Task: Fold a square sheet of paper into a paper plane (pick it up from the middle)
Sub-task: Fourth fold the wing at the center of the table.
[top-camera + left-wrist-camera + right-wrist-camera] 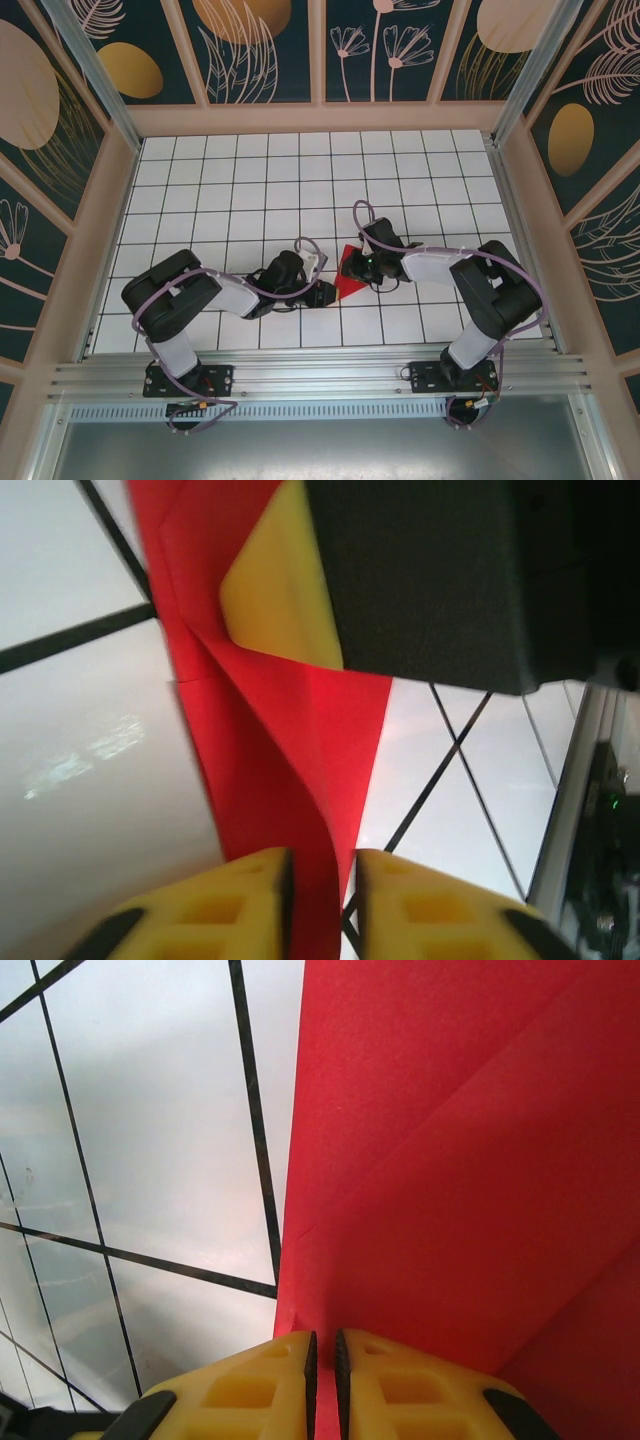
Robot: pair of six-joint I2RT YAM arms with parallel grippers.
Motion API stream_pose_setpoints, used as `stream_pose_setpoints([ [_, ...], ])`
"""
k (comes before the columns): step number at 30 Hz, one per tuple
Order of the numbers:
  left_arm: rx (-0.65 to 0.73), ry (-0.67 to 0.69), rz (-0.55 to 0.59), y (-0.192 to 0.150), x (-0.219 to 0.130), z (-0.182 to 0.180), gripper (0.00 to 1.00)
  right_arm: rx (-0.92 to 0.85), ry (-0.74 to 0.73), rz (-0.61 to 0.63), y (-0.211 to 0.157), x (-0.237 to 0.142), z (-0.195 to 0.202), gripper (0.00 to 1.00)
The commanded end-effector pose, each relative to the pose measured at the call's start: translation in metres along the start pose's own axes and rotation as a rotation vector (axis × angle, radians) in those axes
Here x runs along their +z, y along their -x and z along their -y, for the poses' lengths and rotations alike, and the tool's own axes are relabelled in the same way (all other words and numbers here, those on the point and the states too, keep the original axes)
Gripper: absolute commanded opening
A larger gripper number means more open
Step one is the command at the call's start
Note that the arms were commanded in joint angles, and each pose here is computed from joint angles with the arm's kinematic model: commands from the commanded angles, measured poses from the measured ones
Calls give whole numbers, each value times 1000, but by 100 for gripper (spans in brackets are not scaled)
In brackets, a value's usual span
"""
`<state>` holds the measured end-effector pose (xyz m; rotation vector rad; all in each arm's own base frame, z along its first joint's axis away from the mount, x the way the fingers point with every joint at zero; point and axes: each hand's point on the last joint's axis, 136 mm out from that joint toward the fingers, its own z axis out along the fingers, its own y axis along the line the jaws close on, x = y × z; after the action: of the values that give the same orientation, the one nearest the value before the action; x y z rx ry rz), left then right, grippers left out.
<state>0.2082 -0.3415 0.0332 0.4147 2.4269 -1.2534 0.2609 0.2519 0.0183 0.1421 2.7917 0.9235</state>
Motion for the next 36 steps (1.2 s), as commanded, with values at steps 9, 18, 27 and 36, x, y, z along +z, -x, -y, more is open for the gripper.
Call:
stream_pose_setpoints([
  [9,-21,0,164,37,-35,24,19,9,-33,-4,-3,4,9,17],
  [18,-77,-161,71,33,-12,48,4,10,-30,-3,-3,4,8,17],
  [27,-125,-120,11,18,8,27,5,9,-28,-6,-4,3,8,17],
  [36,-110,2,-17,4,12,-2,5,8,-30,-5,-4,3,8,17],
])
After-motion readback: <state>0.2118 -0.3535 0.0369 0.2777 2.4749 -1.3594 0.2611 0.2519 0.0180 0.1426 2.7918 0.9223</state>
